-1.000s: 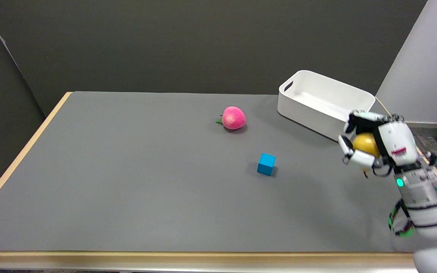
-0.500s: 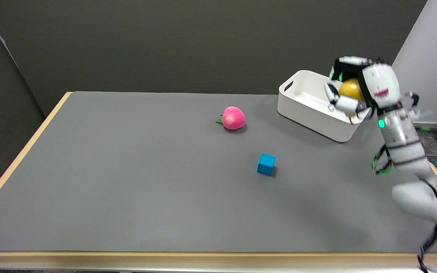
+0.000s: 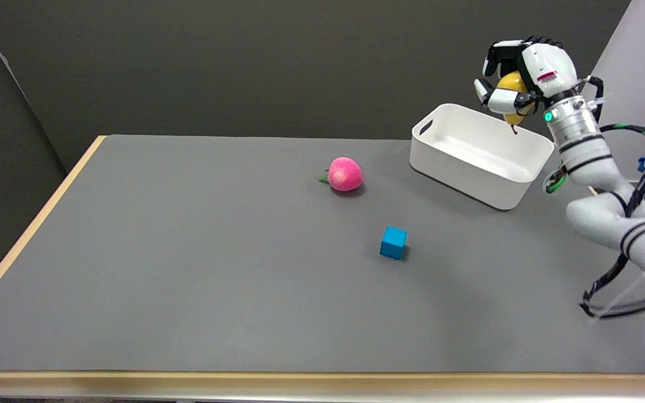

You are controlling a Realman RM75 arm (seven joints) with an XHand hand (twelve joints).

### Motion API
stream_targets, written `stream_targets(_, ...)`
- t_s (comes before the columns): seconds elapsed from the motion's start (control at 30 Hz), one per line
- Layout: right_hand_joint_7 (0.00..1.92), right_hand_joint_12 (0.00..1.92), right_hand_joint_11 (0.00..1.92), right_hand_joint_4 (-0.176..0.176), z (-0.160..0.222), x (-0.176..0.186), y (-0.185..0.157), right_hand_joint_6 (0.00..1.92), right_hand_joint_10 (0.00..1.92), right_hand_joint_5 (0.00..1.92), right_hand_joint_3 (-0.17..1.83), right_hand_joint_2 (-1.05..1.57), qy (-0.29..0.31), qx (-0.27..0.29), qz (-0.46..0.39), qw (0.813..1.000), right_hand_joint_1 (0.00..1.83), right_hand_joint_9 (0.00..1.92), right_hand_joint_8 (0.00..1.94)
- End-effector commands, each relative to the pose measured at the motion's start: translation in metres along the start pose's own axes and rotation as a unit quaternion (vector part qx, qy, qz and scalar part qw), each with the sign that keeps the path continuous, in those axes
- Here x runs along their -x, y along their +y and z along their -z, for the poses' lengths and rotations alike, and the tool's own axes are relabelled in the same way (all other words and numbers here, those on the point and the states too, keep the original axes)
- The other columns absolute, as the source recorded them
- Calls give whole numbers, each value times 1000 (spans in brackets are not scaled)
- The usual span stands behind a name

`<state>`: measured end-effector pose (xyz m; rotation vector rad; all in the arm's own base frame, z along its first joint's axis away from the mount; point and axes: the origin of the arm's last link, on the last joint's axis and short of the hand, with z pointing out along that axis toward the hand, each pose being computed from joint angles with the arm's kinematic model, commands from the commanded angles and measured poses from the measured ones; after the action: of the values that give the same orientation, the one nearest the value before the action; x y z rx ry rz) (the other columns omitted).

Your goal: Place the pear in the white box.

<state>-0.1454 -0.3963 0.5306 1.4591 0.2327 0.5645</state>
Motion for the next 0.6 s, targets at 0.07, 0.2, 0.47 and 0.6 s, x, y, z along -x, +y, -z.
stream_targets(0.07, 864, 1921, 525, 19, -31, 31, 72, 1414, 1921, 806, 609, 923, -111, 240, -45, 963, 1013, 940, 1941)
stream_targets(0.2, 782, 1921, 394, -34, -18, 38, 79, 1429, 1921, 789, 580, 948, -107, 268, -67, 955, 1027, 848, 1941)
stream_targets(0.47, 758, 1921, 354, -77, -14, 47, 70, 1436, 1921, 776, 557, 966, -118, 246, -64, 960, 1041, 799, 1941)
stream_targets(0.6, 755, 1921, 346, -78, -13, 51, 61, 1441, 1921, 772, 554, 970, -111, 230, -96, 962, 1040, 802, 1941)
